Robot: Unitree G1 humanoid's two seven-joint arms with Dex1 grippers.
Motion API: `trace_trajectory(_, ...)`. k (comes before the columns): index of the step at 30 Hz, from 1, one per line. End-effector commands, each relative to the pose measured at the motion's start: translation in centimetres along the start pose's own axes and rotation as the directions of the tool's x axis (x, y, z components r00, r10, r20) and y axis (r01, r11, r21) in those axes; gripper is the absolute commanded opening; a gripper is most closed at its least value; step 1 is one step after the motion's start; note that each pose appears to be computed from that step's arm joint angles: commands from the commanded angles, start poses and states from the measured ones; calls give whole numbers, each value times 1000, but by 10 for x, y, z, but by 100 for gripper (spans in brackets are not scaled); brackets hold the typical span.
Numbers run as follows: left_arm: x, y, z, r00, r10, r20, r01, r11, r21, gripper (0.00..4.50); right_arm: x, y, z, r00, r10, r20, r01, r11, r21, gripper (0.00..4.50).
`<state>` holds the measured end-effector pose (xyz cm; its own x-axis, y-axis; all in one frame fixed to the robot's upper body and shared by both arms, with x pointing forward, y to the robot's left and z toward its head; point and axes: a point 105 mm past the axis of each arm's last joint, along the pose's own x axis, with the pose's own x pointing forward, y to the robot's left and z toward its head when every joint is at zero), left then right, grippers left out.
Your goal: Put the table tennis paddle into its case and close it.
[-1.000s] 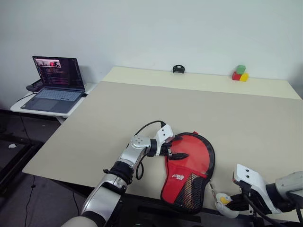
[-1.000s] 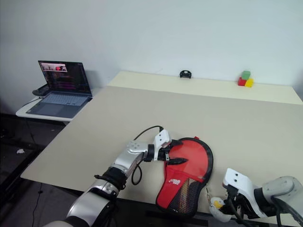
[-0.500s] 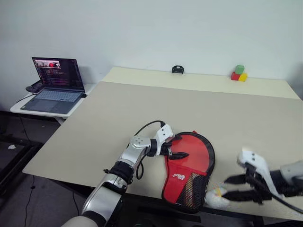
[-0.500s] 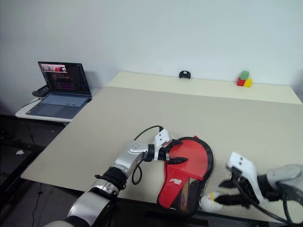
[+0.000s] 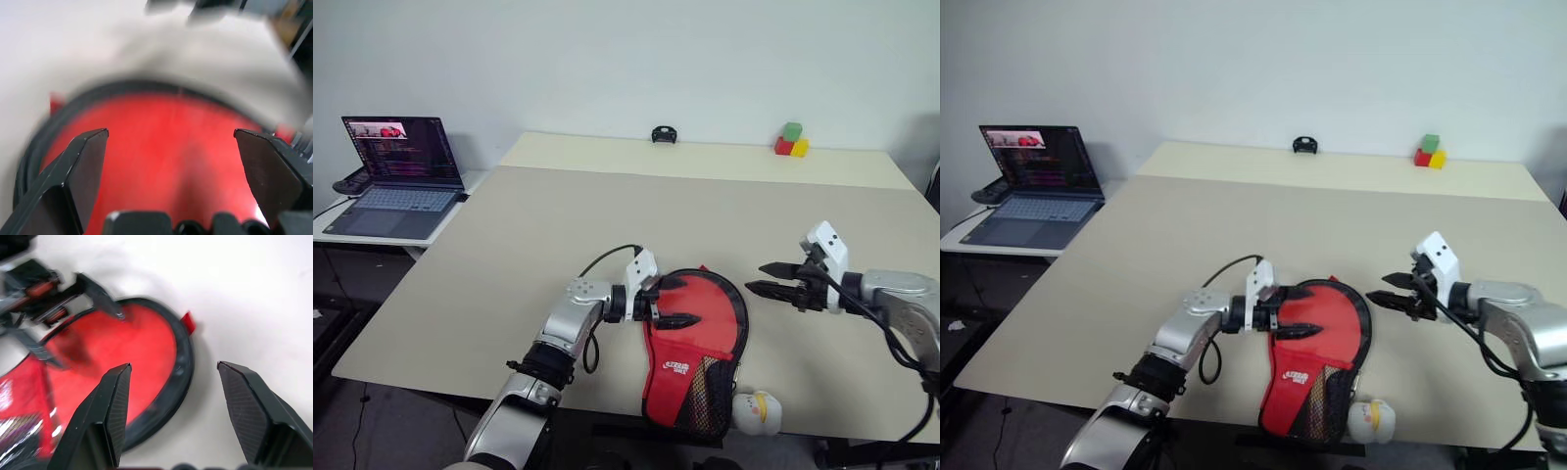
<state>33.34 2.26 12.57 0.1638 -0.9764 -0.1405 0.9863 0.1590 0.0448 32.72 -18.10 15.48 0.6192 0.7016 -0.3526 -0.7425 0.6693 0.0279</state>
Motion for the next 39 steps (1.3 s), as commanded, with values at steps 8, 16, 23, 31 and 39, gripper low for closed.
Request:
trace_trajectory(8, -72, 3, 30, 994, 105, -28, -102, 991, 81, 450, 34, -11, -14, 1000, 4, 13, -5, 998, 61, 304)
trace_trajectory(16, -98, 4, 18, 973, 219, -71, -215, 975, 64, 450, 59, -8, -21, 999, 37, 21, -39, 993, 108, 304)
trace_trajectory(23, -102, 5, 14, 961, 264, -81, -258, 963, 76, 450, 73, -10, -30, 999, 35, -38, -32, 997, 69, 243)
trace_trajectory(31, -107, 5, 13, 950, 303, -78, -298, 952, 73, 450, 82, -9, -25, 997, 57, -42, -55, 997, 55, 2)
trace_trajectory(39, -108, 8, 13, 942, 327, -81, -320, 944, 85, 450, 99, -5, -4, 997, 80, -6, -80, 997, 4, 2)
